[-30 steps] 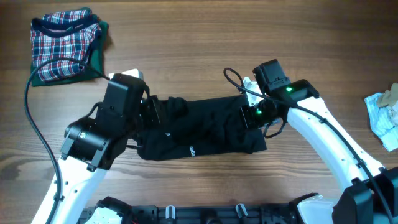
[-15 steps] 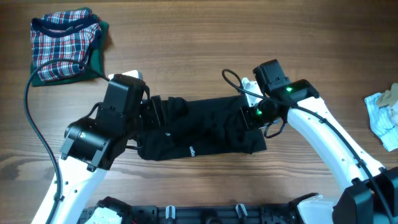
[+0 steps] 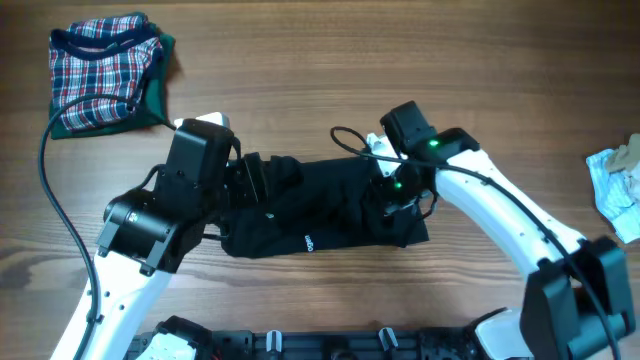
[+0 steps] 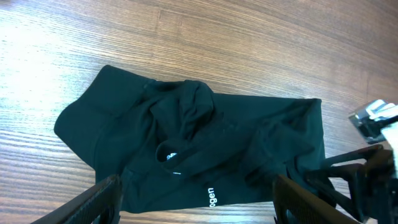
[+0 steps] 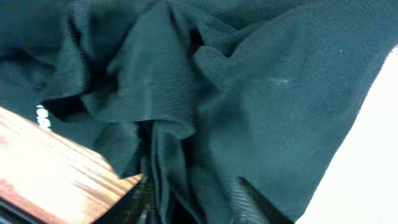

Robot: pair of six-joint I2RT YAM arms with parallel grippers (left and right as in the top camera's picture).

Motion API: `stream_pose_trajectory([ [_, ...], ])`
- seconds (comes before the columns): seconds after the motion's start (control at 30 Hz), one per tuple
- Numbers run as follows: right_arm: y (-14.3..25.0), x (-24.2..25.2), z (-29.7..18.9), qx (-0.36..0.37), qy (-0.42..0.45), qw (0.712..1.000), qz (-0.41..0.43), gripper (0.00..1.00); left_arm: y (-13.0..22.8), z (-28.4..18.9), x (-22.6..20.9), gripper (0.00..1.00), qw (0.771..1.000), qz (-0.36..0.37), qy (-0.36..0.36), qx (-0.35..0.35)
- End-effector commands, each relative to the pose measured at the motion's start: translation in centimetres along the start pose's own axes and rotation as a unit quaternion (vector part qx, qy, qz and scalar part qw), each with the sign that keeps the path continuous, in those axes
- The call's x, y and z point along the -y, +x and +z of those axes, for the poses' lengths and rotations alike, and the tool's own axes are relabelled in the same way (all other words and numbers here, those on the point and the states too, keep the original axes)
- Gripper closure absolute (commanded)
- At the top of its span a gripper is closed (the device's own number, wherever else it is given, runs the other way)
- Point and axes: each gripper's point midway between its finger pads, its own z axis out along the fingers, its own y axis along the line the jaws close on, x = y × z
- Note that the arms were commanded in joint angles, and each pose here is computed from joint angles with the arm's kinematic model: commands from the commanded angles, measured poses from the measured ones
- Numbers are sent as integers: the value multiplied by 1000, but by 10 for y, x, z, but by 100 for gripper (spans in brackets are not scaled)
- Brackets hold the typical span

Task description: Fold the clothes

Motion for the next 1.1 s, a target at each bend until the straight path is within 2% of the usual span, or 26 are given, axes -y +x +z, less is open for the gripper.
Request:
stream_pose_trajectory([
  [0.0, 5, 8, 10, -18, 22, 1000, -5, 69, -7, -3, -1, 23, 1000, -3, -5, 14],
  [0.07, 5, 8, 10, -17, 21, 1000, -4, 80, -8, -3, -3, 23, 1000, -3, -9, 16],
  [0.23, 10, 7, 10, -28, 19, 999, 2, 95, -14, -6, -11, 23, 999, -13, -21, 29],
  [0.3, 11, 6, 10, -30, 17, 999, 12, 95, -19, -11, -17, 23, 999, -25, -23, 40],
  [0.37, 13, -12, 10, -33, -22, 999, 6, 95, -27, -22, -30, 23, 996, -48, -27, 64],
  [0.47, 15, -64, 16, -37, -67, 997, -27, 96, -42, -52, -55, 22, 988, -92, -34, 123],
  [0.6, 10, -98, 21, -20, -79, 996, -40, 96, -44, -63, -66, 22, 983, -109, -40, 141],
  [0.73, -6, -108, 15, 8, -99, 994, -38, 95, -45, -65, -72, 19, 981, -119, -48, 144],
  [0.8, -27, -102, 2, 38, -93, 994, -30, 81, -45, -65, -72, 19, 981, -118, -48, 144],
  [0.9, -51, -69, -11, 74, -53, 996, 3, 50, -44, -65, -72, 18, 981, -118, -48, 143],
  [0.97, -54, -49, -10, 79, -30, 996, 24, 44, -44, -64, -72, 18, 981, -118, -48, 143],
  [1.03, -57, -37, -7, 82, -11, 993, 80, 44, -44, -64, -72, 18, 981, -118, -48, 143],
  [1.07, -57, -35, -3, 79, -6, 989, 127, 47, -45, -64, -72, 18, 981, -118, -48, 143],
])
